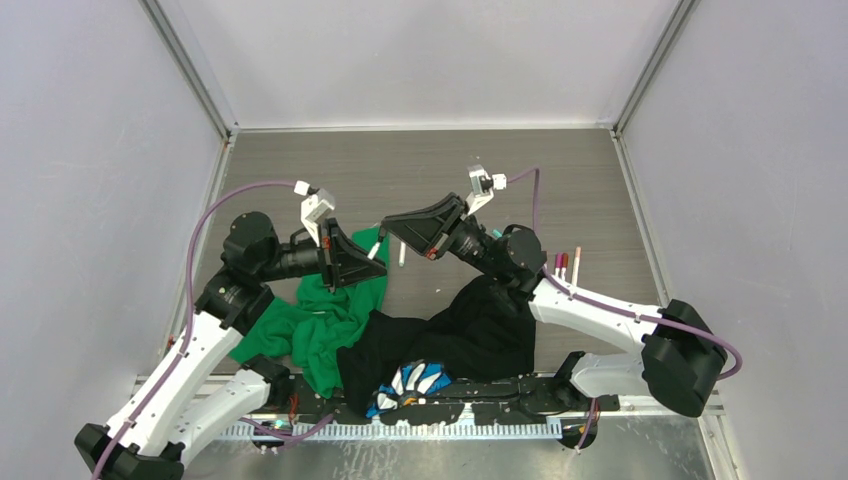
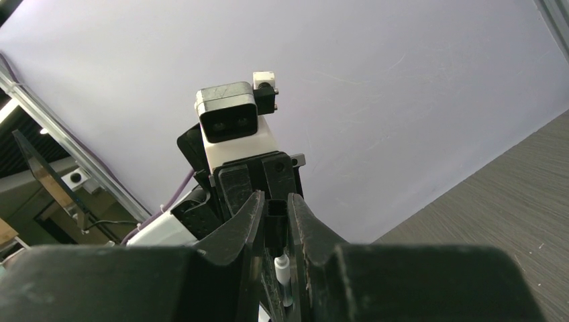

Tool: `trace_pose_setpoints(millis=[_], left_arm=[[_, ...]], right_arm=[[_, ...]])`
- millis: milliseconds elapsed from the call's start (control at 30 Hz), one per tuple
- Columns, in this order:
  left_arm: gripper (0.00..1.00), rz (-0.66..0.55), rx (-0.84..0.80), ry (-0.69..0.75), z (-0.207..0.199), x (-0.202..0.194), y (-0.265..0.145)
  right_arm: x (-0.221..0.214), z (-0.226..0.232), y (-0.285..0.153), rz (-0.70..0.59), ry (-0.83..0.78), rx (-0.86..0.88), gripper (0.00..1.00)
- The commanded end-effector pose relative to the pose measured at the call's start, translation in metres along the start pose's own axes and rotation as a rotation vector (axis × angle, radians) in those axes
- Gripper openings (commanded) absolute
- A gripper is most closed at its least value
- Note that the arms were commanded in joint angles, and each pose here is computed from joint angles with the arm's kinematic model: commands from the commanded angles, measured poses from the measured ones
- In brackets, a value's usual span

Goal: Insert the pens into the pen caps
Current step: Insert the pen cap onto the pen.

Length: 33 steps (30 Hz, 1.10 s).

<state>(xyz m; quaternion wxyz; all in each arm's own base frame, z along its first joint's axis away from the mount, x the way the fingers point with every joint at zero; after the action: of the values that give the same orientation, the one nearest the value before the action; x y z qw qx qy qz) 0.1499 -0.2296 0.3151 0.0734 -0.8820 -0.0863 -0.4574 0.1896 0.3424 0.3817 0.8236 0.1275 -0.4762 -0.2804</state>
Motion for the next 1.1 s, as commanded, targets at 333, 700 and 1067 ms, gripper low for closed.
trace_pose_setpoints(millis=[333, 700, 1067], left_arm=[[0.0, -0.063, 0.002, 0.073, -0.009, 0.013, -0.005], [0.0, -0.104, 0.044, 0.091, -0.006, 0.018, -0.008], [0.0, -0.128, 0.043, 0.107, -0.009, 0.021, -0.01]], right_arm=[[-0.017, 0.007, -0.003, 0.058, -0.025, 0.022, 0.01], [-0.019, 0.009, -0.007, 0.061, -0.043, 0.023, 0.01], [-0.06, 0.01, -0.014, 0.19, 0.012, 0.029, 0.01]])
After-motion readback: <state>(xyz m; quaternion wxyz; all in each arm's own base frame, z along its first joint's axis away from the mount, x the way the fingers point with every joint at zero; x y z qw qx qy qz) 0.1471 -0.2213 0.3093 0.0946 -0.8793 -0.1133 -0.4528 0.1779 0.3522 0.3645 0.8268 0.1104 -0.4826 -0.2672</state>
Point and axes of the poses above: each gripper's point midway between its finger pads, its own y axis out along the fingers, its own z axis along the line the jaws close on, x = y × z, the point moved 1 cm from there along -y, back along the fingers, and after that the axes turned 8 degrees about -y, right-handed, at the moved point
